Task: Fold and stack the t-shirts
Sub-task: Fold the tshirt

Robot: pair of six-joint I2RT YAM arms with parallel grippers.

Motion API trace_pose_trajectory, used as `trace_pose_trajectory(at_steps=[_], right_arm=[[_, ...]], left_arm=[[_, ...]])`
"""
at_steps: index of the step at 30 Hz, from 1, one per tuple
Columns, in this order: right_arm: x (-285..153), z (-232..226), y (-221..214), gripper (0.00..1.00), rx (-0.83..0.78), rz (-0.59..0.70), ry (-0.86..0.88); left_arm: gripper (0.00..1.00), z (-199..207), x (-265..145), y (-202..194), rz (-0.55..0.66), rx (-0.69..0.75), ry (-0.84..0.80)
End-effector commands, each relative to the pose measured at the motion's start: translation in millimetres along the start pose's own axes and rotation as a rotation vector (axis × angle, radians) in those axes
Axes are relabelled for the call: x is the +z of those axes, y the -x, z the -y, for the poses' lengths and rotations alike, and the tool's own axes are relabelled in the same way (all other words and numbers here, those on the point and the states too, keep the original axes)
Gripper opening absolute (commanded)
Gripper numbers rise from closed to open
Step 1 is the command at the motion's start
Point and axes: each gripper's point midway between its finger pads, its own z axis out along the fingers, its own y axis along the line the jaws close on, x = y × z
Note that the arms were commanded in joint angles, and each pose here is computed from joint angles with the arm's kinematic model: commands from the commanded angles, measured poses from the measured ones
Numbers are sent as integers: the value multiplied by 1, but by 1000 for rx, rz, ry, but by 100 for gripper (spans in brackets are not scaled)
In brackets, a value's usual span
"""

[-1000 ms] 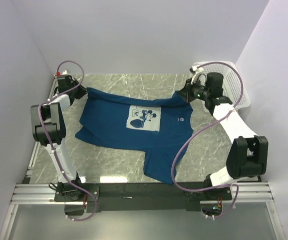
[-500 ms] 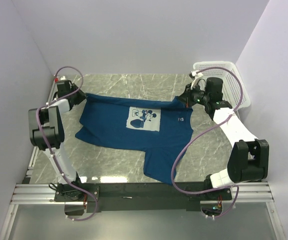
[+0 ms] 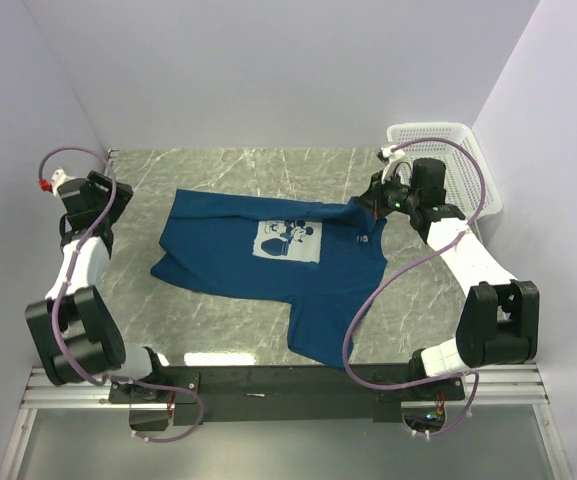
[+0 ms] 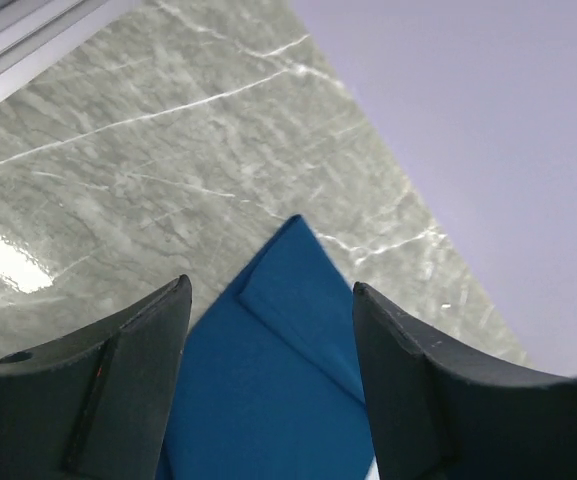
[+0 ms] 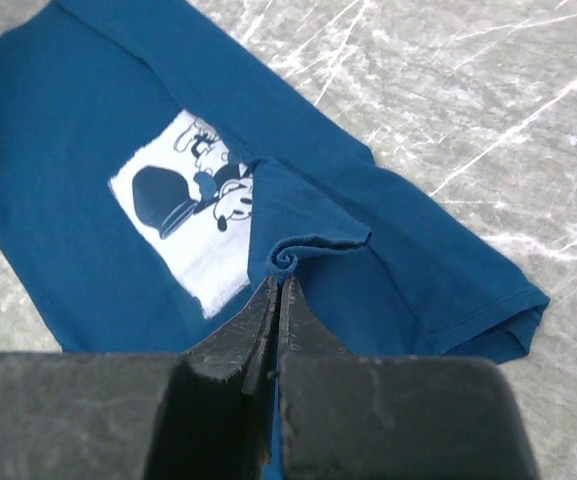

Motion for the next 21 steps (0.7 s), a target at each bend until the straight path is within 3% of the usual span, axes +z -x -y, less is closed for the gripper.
trace_pose_trajectory(at_steps=[1, 15, 21], right_arm=[[-10, -12, 6, 0, -58, 14, 34], [-20, -31, -32, 0, -91, -88, 89], [-25, -48, -56, 0, -175, -156, 105]], left_arm=[[71, 5, -20, -7, -31, -26, -36], [71, 15, -70, -39, -119, -8, -164], [71, 10, -80, -53, -159, 6, -174]])
